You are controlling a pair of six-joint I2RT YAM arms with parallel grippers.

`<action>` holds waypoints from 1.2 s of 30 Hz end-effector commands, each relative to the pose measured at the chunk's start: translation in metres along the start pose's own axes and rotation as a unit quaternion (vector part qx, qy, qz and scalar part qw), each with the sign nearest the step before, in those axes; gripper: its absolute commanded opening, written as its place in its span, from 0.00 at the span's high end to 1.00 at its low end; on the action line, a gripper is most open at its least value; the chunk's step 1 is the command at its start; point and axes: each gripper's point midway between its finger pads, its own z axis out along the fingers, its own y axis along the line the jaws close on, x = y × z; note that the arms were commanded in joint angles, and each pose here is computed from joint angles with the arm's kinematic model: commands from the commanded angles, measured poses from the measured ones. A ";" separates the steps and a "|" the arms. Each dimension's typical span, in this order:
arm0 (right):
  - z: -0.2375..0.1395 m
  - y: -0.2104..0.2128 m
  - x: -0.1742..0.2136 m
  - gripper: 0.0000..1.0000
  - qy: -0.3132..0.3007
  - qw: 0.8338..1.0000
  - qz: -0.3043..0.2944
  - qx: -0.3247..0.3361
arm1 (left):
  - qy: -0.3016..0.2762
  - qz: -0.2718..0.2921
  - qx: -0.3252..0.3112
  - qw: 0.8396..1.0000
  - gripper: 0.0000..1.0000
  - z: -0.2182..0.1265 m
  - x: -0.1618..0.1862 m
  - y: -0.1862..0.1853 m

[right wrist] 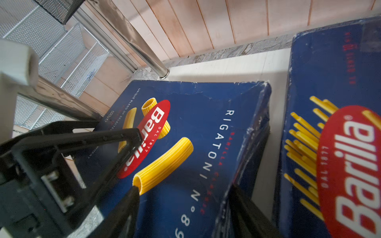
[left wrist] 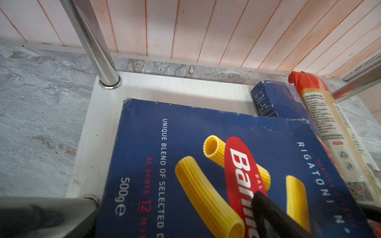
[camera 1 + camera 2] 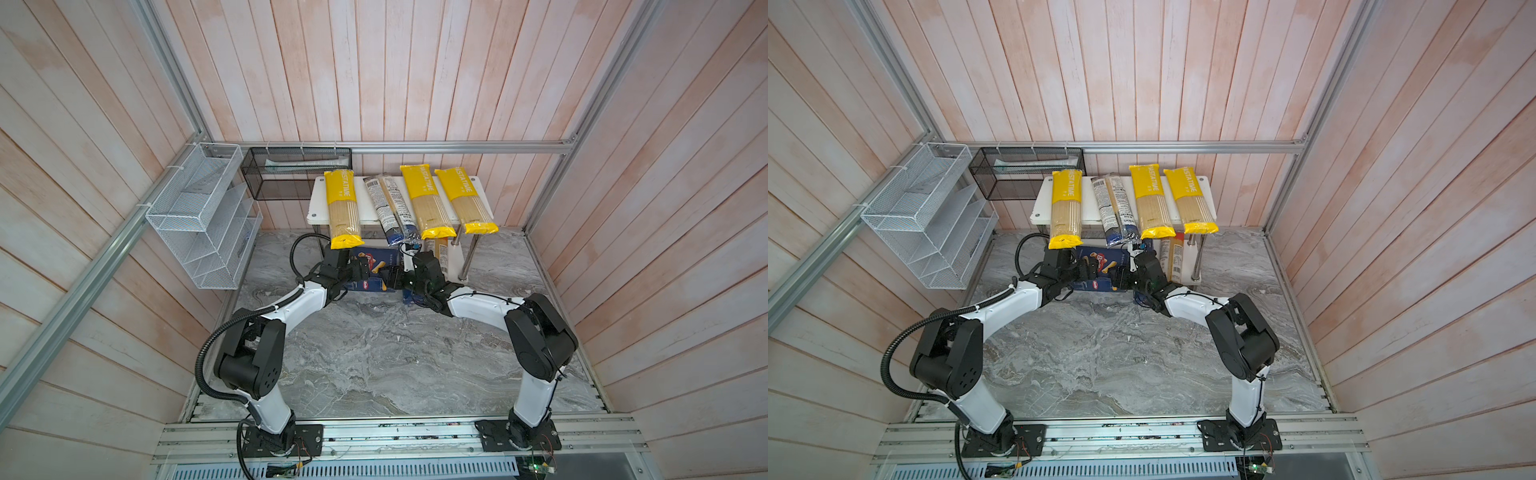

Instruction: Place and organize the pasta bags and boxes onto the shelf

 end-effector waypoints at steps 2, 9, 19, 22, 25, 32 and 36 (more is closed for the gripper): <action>-0.015 0.057 -0.037 0.31 -0.056 0.994 -0.021 -0.088 | -0.013 0.017 0.031 0.999 0.00 -0.006 -0.019 -0.030; -0.028 0.040 -0.034 0.31 -0.058 0.997 -0.034 -0.041 | -0.019 0.013 -0.018 1.000 0.00 -0.017 -0.015 -0.010; -0.049 0.037 -0.029 0.31 -0.058 0.997 -0.034 -0.035 | -0.019 0.017 -0.077 0.997 0.00 -0.029 -0.009 0.014; -0.052 0.039 -0.022 0.31 -0.048 0.997 -0.034 -0.044 | -0.031 0.021 -0.073 0.997 0.00 -0.034 -0.013 0.013; -0.057 0.050 -0.012 0.31 -0.036 0.997 -0.048 -0.058 | -0.026 0.018 -0.085 0.996 0.01 -0.041 -0.011 0.019; -0.075 0.081 0.021 0.32 -0.006 0.993 -0.089 -0.082 | -0.041 -0.001 -0.082 0.996 0.00 -0.064 -0.009 0.027; -0.081 0.091 0.046 0.32 0.014 0.990 -0.097 -0.098 | -0.039 -0.013 -0.075 0.996 0.00 -0.078 -0.002 0.029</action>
